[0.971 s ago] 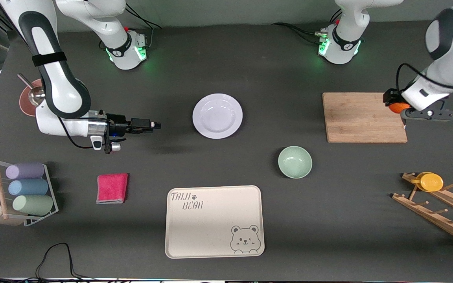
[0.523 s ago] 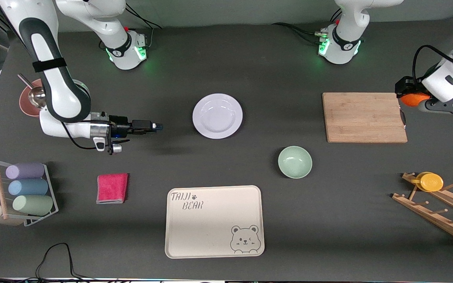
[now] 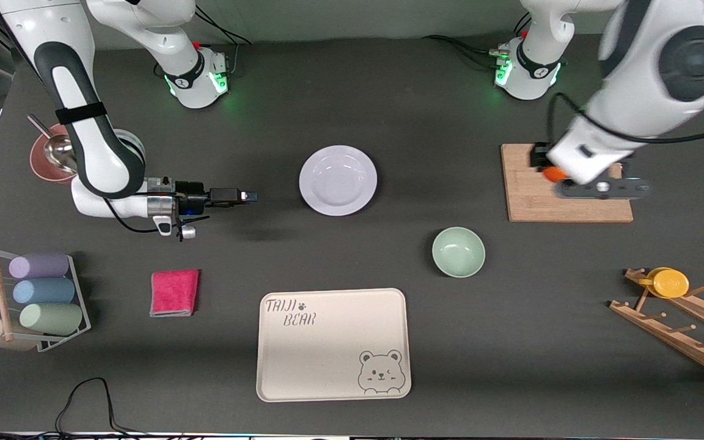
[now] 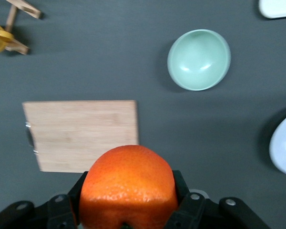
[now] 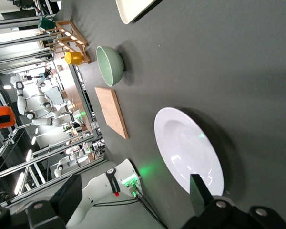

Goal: Place orange and plate with both arms
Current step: 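Carry the orange to the white plate while the right gripper approaches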

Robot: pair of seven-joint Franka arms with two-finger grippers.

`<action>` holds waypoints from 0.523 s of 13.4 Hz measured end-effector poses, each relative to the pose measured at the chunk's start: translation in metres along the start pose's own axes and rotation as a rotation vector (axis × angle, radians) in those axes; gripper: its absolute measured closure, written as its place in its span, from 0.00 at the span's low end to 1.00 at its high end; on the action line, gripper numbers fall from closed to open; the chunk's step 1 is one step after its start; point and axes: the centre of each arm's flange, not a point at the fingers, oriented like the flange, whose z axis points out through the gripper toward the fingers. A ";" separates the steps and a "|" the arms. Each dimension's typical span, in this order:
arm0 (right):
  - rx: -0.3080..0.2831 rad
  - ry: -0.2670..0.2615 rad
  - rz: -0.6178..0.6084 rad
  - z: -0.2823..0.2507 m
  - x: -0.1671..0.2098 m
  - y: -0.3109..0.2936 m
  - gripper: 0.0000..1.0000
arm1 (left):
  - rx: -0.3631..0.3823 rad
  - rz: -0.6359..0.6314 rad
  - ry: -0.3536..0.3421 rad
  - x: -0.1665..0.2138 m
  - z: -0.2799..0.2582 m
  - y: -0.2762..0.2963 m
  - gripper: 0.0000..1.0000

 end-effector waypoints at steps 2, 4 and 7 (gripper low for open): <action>0.003 -0.006 -0.017 0.002 0.000 0.005 0.00 | -0.009 -0.059 -0.013 -0.001 0.018 0.071 0.29; 0.022 -0.009 -0.026 0.009 0.002 0.017 0.00 | -0.047 -0.120 -0.001 0.004 0.049 0.136 0.29; 0.033 -0.022 -0.030 0.017 0.003 0.031 0.00 | -0.069 -0.204 0.006 -0.011 0.113 0.235 0.29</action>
